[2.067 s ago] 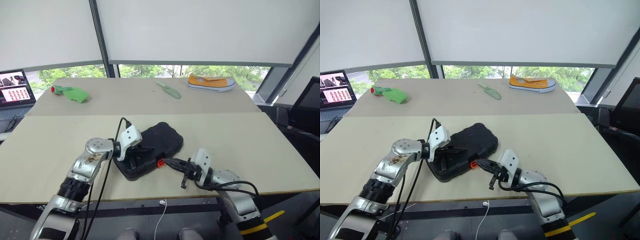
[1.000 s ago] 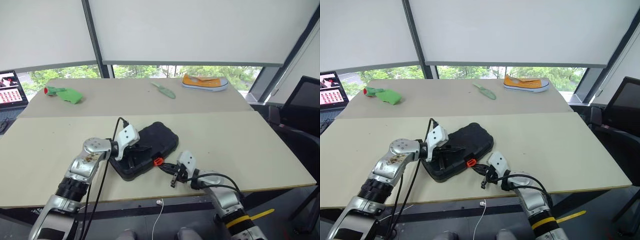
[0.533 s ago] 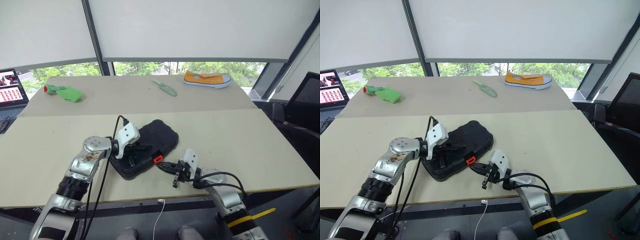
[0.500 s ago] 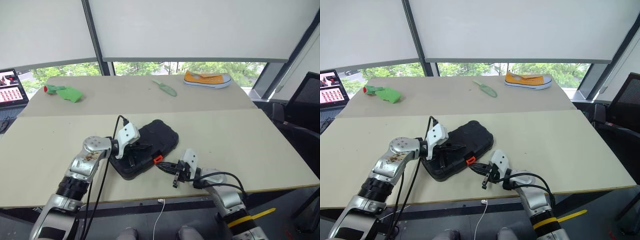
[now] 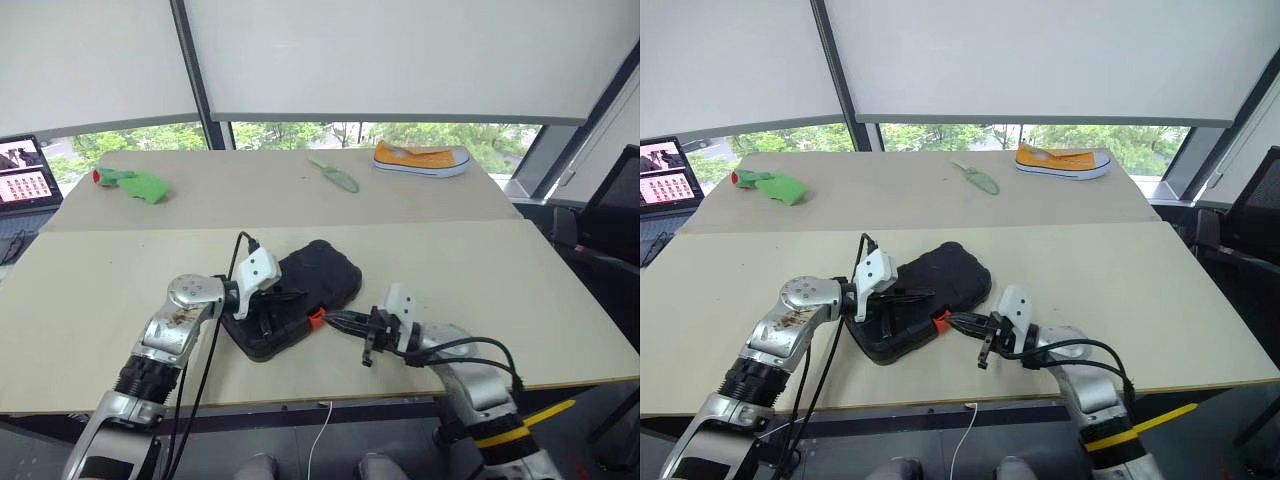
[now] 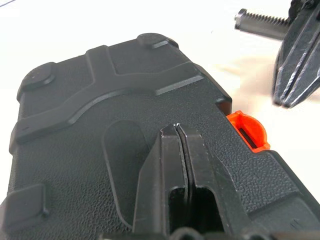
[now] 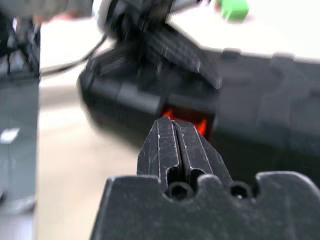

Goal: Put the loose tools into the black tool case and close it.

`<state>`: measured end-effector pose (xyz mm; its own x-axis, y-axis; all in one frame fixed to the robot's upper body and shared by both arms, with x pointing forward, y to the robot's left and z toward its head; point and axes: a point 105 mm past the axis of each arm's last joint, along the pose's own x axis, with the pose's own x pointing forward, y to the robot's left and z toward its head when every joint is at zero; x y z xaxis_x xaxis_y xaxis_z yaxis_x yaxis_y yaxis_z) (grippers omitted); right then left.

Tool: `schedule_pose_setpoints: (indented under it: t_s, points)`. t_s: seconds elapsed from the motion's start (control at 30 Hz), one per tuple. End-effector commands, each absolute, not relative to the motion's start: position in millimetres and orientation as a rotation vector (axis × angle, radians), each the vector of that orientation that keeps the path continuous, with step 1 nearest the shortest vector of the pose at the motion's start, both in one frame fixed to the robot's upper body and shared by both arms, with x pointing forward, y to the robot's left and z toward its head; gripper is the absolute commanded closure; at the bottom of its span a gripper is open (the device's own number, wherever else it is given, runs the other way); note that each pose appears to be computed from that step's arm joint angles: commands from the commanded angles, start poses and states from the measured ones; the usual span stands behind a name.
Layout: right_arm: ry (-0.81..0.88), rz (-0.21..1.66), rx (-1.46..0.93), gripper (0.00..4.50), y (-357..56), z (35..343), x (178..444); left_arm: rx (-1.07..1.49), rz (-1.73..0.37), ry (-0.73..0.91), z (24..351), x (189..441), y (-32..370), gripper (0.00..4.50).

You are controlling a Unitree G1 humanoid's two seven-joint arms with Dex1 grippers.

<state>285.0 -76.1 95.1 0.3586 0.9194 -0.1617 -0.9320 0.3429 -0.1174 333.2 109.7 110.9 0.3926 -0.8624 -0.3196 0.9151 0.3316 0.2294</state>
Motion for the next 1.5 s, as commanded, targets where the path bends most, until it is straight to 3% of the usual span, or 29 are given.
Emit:
schedule_pose_setpoints:
  t_s: [0.03,0.57,0.67,0.7,0.8,0.93,1.13,1.17,1.3,1.5]
  points:
    - [0.12,1.222,-0.214,4.5,-72,90,279,0.354,-1.132,0.375,55,321,132,4.43]
    - [0.08,1.147,-0.177,4.5,-38,89,319,0.34,-1.122,0.336,58,323,129,4.43]
    - [0.083,1.186,-0.202,4.5,-50,92,310,0.214,-1.079,0.208,84,327,134,4.43]
    - [0.091,1.208,-0.186,4.5,-57,95,303,0.187,-1.081,0.152,96,325,140,4.19]
    - [0.103,1.282,-0.173,3.71,-78,106,281,0.19,-1.099,0.066,116,312,159,3.46]
    - [0.07,1.27,-0.255,2.32,-117,122,267,0.179,-0.999,-0.016,148,299,201,2.01]
    - [-0.114,1.164,-0.449,0.28,-165,145,279,0.288,-0.792,0.134,136,269,277,0.0]
    - [-0.126,1.163,-0.465,0.03,-173,146,281,0.306,-0.74,0.166,131,264,289,0.0]
    - [-0.103,1.094,-0.496,0.03,-204,148,294,0.342,-0.622,0.246,113,239,321,0.0]
    - [-0.071,1.068,-0.577,0.03,-225,141,297,0.369,-0.553,0.265,103,229,333,0.0]
